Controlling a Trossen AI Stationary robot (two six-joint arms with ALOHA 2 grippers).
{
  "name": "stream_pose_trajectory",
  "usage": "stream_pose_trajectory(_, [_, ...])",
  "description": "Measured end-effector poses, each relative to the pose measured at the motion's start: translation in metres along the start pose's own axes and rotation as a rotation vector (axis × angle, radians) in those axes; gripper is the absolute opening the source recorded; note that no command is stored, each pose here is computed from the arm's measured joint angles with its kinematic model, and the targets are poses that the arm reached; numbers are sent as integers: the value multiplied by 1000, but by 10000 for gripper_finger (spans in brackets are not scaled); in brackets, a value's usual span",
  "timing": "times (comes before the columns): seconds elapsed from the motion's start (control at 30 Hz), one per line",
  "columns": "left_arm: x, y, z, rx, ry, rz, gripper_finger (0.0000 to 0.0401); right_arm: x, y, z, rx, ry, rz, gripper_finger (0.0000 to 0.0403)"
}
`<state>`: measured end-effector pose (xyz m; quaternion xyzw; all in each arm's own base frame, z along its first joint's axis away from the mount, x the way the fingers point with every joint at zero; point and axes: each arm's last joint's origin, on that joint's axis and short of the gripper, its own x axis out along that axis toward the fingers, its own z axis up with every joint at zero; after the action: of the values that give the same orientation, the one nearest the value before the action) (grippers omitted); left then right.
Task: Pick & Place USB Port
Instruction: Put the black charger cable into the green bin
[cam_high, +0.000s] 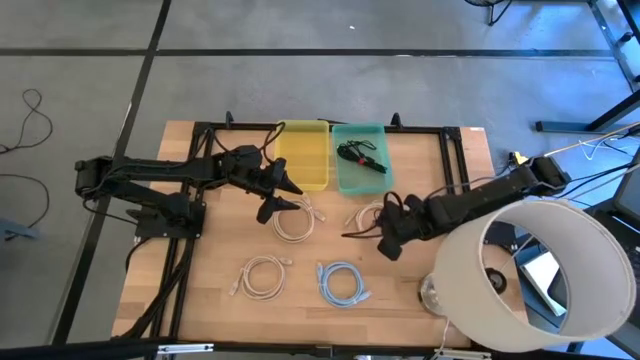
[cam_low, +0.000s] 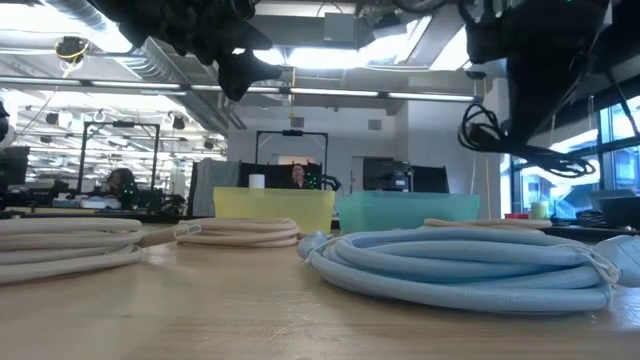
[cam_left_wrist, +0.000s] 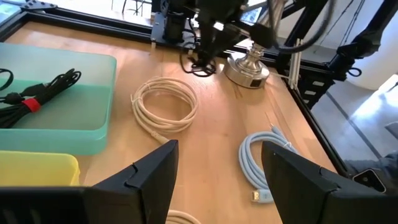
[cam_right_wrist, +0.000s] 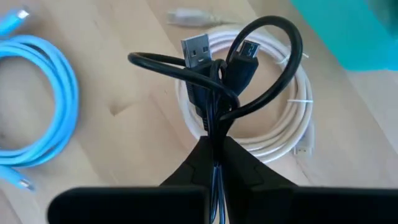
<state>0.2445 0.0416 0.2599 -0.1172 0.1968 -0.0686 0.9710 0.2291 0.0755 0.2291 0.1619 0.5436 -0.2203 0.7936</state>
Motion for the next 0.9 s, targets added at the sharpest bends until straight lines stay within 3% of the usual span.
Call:
stream_pose_trajectory(0.47, [0, 0, 0, -1, 1, -4, 224, 18, -48, 41, -118, -27, -137, 11])
stream_pose_trajectory(0.9, [0, 0, 0, -4, -5, -2, 224, 18, -116, 108, -235, -247, -181, 11])
